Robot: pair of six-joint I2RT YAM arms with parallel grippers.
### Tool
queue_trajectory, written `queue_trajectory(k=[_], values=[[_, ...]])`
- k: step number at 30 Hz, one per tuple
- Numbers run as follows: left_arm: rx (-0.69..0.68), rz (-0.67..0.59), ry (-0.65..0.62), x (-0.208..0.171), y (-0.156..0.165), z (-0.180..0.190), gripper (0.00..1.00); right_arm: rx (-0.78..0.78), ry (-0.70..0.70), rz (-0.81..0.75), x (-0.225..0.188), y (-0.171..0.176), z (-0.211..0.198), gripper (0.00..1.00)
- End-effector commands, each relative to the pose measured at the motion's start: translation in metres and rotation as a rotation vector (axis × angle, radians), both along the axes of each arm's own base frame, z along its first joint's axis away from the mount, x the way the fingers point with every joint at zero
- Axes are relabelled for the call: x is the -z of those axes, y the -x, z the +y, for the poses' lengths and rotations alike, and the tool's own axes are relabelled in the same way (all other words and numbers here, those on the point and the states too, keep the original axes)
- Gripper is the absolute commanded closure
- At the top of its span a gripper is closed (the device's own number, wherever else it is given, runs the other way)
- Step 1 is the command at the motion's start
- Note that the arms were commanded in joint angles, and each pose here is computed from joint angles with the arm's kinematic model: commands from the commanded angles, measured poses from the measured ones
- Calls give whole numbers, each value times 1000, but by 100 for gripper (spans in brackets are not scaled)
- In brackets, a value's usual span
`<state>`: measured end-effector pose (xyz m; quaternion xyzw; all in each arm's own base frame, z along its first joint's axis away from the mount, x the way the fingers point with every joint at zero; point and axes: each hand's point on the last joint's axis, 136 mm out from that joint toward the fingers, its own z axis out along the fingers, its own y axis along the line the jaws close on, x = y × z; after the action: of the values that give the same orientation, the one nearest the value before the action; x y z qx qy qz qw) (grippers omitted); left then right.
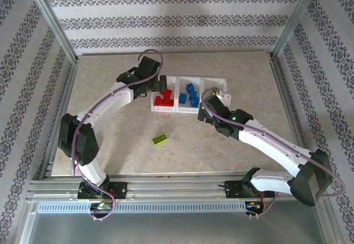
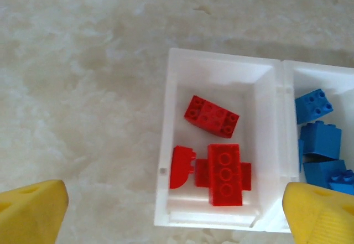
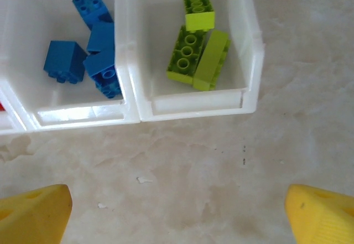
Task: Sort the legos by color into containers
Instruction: Place the lego in the container, then pick up the lego from the bottom-center of the table.
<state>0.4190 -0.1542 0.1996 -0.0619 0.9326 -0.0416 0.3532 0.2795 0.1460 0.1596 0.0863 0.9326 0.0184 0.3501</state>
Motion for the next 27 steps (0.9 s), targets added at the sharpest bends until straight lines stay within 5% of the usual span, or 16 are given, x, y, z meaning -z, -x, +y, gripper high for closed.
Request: queue_trajectory(k=[1,13,27], values=[[-96,-52,45,-10,8,26,0,-63,12,7,-2,0,19,2],[-310,-101,187,19,74,102,0,-373,116,168,41,28,108,2],[-368,-24,197,54,117,123,0,-604,264,338,87,64,164,2]])
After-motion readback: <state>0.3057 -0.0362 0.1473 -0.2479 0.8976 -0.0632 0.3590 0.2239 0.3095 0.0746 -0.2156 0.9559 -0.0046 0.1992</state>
